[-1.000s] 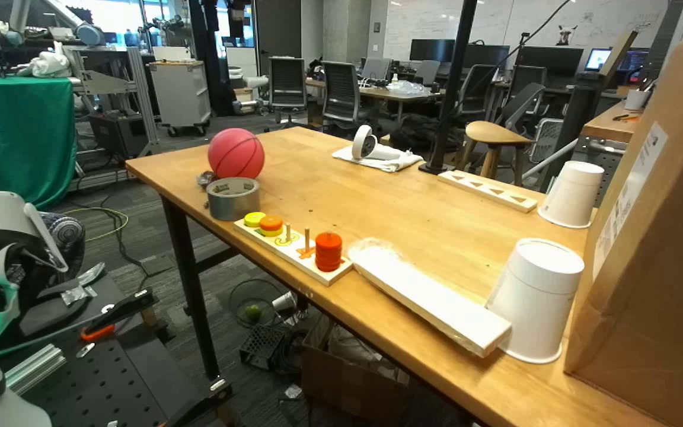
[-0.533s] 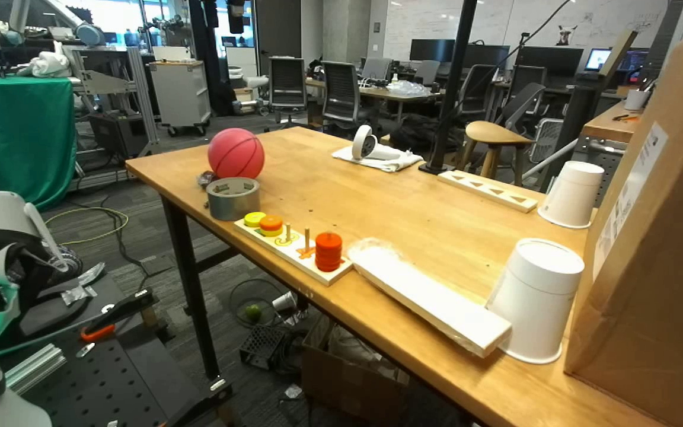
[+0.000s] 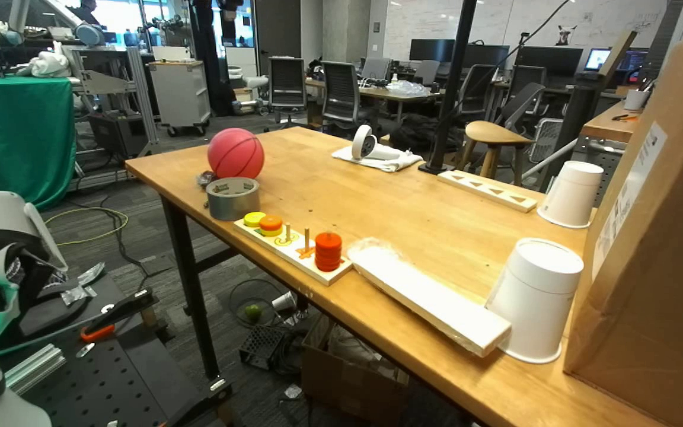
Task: Move the ball to the right
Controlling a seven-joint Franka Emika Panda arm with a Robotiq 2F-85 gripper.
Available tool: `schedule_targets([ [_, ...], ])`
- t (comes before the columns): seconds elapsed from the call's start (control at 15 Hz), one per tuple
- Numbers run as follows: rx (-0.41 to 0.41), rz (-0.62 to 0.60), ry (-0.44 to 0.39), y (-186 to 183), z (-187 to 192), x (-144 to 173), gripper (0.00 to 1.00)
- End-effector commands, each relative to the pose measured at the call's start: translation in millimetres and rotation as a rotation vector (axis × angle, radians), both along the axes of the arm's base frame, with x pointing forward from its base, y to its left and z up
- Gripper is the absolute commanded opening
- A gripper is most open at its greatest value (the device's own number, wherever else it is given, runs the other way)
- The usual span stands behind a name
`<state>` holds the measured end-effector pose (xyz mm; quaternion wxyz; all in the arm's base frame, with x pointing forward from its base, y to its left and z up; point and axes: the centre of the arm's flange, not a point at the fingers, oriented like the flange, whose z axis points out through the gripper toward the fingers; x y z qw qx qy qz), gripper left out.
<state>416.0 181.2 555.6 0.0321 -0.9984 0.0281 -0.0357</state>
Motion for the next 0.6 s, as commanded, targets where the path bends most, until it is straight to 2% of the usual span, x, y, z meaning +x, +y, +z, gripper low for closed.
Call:
schedule_targets([
  [0.0,0.046,0.095,-0.043,48.3,1.3,-19.4,1.00],
  [0.27,0.091,0.295,-0.083,118.3,-18.4,-41.1,1.00],
  [0.53,0.099,0.505,-0.115,173.9,-50.3,-51.3,1.00],
])
